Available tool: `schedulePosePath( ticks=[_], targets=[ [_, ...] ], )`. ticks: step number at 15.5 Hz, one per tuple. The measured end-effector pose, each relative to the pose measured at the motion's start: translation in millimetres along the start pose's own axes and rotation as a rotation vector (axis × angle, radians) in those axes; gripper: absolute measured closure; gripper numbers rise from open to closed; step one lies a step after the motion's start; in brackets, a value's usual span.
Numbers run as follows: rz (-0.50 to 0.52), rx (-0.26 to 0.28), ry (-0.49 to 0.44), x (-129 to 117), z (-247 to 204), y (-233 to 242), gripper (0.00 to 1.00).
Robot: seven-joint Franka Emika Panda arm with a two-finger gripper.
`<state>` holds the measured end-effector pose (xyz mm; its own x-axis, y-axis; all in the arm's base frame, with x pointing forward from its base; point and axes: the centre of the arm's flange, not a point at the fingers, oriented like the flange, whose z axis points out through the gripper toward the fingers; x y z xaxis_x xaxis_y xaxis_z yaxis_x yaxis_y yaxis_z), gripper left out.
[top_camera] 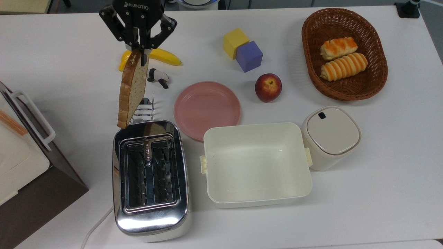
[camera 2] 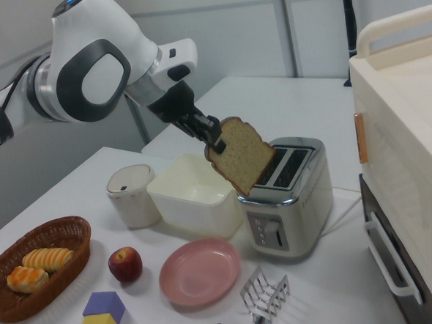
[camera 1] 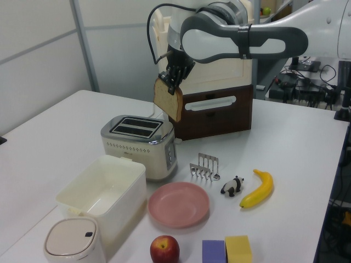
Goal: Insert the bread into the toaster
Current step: 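Carry the held bread slice over the toaster slot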
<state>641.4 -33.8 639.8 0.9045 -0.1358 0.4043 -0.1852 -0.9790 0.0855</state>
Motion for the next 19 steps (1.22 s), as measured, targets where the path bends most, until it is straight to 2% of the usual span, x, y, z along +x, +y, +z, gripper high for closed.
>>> schedulePosePath(
  ticks=[6,11,19],
  targets=[
    [-0.022,0.004,0.008,8,4,-8,0.9],
    [-0.047,0.028,-0.007,16,3,-32,0.9],
    [-0.09,0.042,-0.036,25,42,-72,0.9]
  ],
)
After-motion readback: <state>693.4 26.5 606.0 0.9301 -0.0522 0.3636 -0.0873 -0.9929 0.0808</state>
